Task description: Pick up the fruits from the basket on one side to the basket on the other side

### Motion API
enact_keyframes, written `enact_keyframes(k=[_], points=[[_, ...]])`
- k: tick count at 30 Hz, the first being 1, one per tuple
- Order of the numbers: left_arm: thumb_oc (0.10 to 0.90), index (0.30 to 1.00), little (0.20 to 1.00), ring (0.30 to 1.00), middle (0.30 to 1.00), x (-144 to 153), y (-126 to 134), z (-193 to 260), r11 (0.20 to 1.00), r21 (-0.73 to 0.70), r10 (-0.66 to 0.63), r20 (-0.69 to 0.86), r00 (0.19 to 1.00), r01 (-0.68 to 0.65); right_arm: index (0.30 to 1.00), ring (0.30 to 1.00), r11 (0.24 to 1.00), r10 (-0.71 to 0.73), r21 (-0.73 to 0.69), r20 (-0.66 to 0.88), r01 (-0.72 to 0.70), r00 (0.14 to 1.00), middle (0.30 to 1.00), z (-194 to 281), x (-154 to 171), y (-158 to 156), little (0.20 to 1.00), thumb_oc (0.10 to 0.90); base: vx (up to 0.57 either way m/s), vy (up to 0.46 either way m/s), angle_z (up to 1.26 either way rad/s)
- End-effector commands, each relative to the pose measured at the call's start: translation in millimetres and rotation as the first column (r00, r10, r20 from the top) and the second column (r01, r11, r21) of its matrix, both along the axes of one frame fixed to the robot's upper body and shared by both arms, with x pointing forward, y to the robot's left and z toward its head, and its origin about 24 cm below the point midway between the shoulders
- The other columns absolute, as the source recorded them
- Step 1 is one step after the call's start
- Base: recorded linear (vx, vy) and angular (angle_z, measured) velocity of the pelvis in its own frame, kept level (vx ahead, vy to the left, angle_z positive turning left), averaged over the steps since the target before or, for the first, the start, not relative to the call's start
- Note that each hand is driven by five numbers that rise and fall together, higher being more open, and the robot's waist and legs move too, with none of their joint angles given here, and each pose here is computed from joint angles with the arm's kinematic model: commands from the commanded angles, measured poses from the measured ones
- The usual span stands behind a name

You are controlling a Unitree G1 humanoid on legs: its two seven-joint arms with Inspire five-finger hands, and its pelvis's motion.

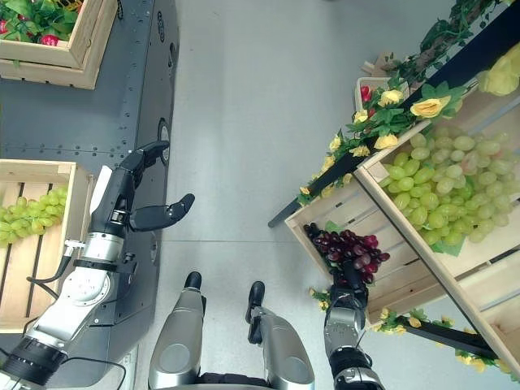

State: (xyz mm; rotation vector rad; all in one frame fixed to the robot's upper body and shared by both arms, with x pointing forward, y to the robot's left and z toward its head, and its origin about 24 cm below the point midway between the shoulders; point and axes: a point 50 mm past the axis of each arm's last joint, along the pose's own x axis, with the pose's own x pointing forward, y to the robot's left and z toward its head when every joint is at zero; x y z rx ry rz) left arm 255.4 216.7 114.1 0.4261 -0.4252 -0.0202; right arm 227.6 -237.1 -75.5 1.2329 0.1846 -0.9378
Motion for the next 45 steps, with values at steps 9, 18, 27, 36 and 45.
enact_keyframes(k=[9, 18, 27, 36, 45], points=[[0.8, 0.9, 0.9, 0.9, 0.9, -11, -10, 33, 0.993, -0.017, -0.11, 0.168, 0.98, 0.115, 0.3, 0.3, 0.943, -0.306, -0.091, 0.127, 0.319, 0.943, 0.3, 33, -19, -60, 0.3, 0.4, 0.0, -0.009, 0.0], [0.8, 0.9, 0.9, 0.9, 0.9, -11, -11, 32, 0.993, -0.015, -0.116, 0.163, 0.98, 0.12, 0.9, 0.9, 0.961, -0.252, -0.091, 0.099, 0.261, 0.963, 0.9, 28, -19, -53, 0.9, 0.8, 0.0, 0.0, 0.0], [0.8, 0.9, 0.9, 0.9, 0.9, -12, -10, 29, 0.991, -0.007, -0.128, 0.143, 0.981, 0.131, 0.9, 0.9, 0.972, -0.22, -0.07, 0.083, 0.226, 0.972, 0.9, 26, -18, -48, 0.9, 0.8, 0.01, 0.001, 0.01], [0.8, 0.9, 0.9, 0.9, 0.9, -17, -9, 22, 0.991, -0.015, -0.133, 0.108, 0.985, 0.136, 0.9, 0.9, 0.971, -0.227, -0.061, 0.07, 0.231, 0.971, 0.9, 24, -23, -51, 0.9, 0.8, 0.04, 0.008, 0.0], [0.8, 0.9, 0.9, 0.9, 0.9, -21, -14, 17, 0.988, -0.031, -0.146, 0.096, 0.985, 0.149, 0.9, 0.9, 0.956, -0.124, -0.259, 0.08, 0.141, 0.989, 0.9, 46, -13, -55, 0.9, 0.8, 0.02, 0.013, -0.01]])
